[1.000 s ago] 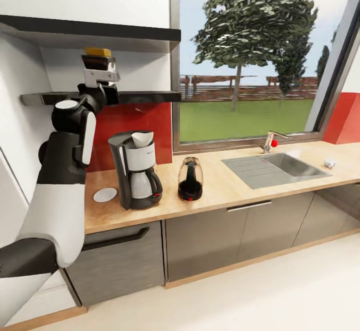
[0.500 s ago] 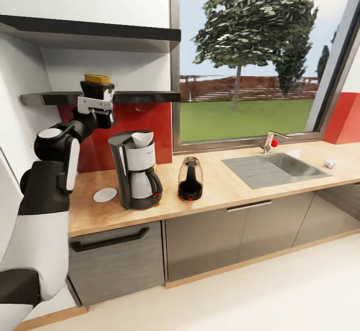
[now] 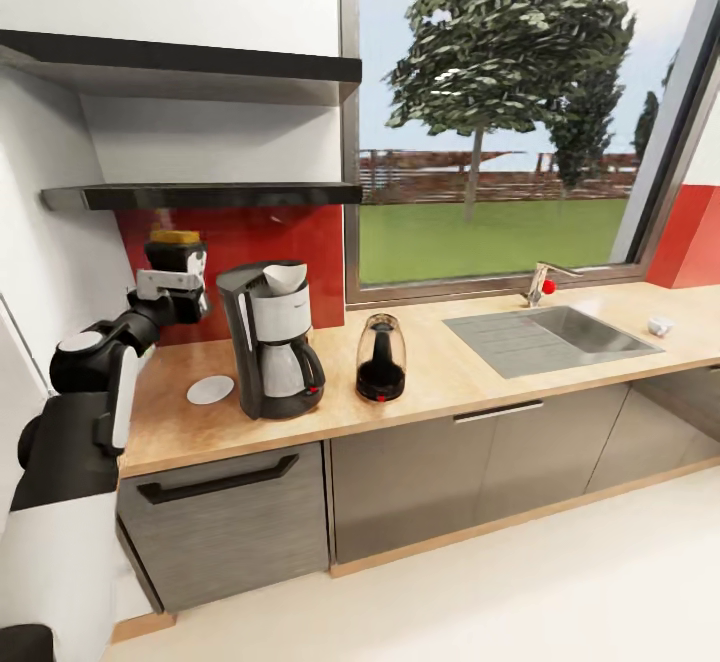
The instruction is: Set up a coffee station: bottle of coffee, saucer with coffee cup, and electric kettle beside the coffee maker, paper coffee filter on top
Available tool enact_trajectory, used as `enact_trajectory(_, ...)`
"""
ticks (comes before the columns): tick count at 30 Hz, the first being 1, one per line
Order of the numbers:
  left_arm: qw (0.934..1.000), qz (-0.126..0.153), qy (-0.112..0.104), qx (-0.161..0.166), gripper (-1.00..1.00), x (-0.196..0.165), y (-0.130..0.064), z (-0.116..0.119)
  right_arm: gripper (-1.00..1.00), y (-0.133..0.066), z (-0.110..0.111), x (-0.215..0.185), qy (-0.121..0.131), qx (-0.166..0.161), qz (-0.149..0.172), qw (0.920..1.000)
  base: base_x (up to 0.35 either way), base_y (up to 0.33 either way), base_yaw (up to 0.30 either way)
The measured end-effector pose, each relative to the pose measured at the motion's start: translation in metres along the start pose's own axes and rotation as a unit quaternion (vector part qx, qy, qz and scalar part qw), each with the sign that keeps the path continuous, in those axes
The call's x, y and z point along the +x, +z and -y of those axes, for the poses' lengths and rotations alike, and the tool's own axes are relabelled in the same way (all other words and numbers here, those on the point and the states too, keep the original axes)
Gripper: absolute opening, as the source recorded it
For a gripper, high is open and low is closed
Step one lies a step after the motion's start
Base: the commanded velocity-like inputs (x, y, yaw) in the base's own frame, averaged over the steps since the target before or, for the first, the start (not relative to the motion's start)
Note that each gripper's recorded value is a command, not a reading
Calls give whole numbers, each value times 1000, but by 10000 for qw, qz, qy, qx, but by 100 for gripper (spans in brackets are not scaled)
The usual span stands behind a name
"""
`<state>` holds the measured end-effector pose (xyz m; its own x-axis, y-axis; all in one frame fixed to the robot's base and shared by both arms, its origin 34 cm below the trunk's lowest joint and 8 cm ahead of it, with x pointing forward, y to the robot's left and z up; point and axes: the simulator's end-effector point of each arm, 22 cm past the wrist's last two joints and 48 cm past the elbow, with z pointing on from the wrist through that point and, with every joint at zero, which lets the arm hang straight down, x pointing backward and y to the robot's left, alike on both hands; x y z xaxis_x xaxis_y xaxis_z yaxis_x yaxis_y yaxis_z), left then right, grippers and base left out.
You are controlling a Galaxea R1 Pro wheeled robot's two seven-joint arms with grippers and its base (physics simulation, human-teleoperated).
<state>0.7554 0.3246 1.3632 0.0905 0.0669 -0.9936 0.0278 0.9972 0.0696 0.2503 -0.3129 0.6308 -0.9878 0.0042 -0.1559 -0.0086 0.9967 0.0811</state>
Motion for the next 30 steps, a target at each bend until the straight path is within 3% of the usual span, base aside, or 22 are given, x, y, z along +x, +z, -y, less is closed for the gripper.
enact_trajectory(2,9999,-47,95,-111,-100,34,-10,-8,100,0,-1,-11,-12,-15,110,9999,0,0,0)
enact_trajectory(6,9992,81,128,-373,-100,69,-30,-32,100,0,-5,-28,-40,-53,294,9995,0,0,0)
enact_trajectory(7,9986,-51,25,-530,-100,96,-45,-48,100,0,-14,-35,-50,-121,372,9992,0,0,0)
enact_trajectory(8,9979,-254,60,-588,-100,119,-51,-53,100,1,-16,-36,-53,-133,370,9992,0,0,0)
enact_trajectory(18,9972,-456,213,-559,-100,179,-89,-49,100,0,-27,-52,-114,-201,702,9973,0,0,0)
enact_trajectory(24,9958,-718,222,-522,-100,214,-111,-44,100,0,-28,-53,-123,-202,744,9970,0,0,0)
enact_trajectory(30,9948,-854,187,-515,-100,229,-120,-43,100,0,-27,-53,-119,-199,740,9970,5,0,0)
